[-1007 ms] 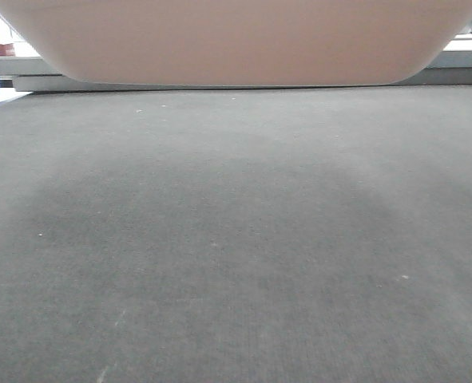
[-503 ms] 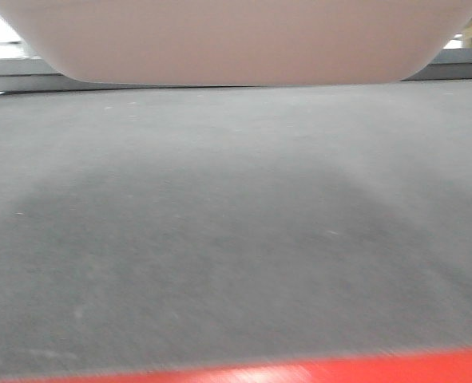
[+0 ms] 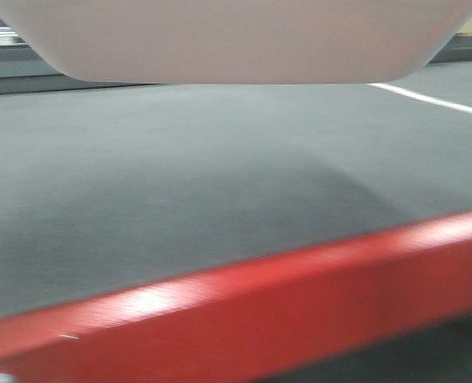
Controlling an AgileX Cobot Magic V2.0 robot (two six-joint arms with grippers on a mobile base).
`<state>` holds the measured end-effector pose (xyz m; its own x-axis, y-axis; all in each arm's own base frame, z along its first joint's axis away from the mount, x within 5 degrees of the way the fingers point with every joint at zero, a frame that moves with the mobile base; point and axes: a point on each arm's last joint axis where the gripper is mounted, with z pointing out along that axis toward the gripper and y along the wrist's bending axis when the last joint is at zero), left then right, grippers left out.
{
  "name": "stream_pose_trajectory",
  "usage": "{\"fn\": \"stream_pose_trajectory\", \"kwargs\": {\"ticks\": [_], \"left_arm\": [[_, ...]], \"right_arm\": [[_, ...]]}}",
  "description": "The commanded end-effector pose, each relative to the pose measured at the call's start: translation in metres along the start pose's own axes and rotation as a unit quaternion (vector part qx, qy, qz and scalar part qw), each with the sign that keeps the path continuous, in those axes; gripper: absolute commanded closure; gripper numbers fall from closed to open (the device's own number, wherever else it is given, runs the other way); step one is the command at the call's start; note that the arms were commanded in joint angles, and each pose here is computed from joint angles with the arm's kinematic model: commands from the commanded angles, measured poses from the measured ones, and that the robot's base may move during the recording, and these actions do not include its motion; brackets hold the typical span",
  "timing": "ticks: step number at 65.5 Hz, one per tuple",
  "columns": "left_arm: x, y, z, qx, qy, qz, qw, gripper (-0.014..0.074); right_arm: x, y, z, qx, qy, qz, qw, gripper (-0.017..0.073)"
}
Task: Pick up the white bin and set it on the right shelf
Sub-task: 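Carry the bin with both grippers while turning away from the table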
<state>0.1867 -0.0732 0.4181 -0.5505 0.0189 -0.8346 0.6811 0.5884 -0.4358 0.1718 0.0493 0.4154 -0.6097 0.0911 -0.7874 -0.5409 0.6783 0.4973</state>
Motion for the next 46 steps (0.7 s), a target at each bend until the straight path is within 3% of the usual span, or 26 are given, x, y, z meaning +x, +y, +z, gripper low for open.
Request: {"fn": "stream_pose_trajectory", "kwargs": {"ticks": [1, 46], "left_arm": [[-0.0076, -0.0406, -0.0101, 0.145, -0.015, -0.006, 0.989, 0.0333], [-0.0076, -0.0406, -0.0101, 0.145, -0.015, -0.006, 0.989, 0.0333]], "right_arm": [[-0.0091, 0.0361, -0.0104, -0.129, -0.031, 0.009, 0.991, 0.0147], [-0.0091, 0.0361, -0.0104, -0.129, -0.031, 0.009, 0.991, 0.0147]]}}
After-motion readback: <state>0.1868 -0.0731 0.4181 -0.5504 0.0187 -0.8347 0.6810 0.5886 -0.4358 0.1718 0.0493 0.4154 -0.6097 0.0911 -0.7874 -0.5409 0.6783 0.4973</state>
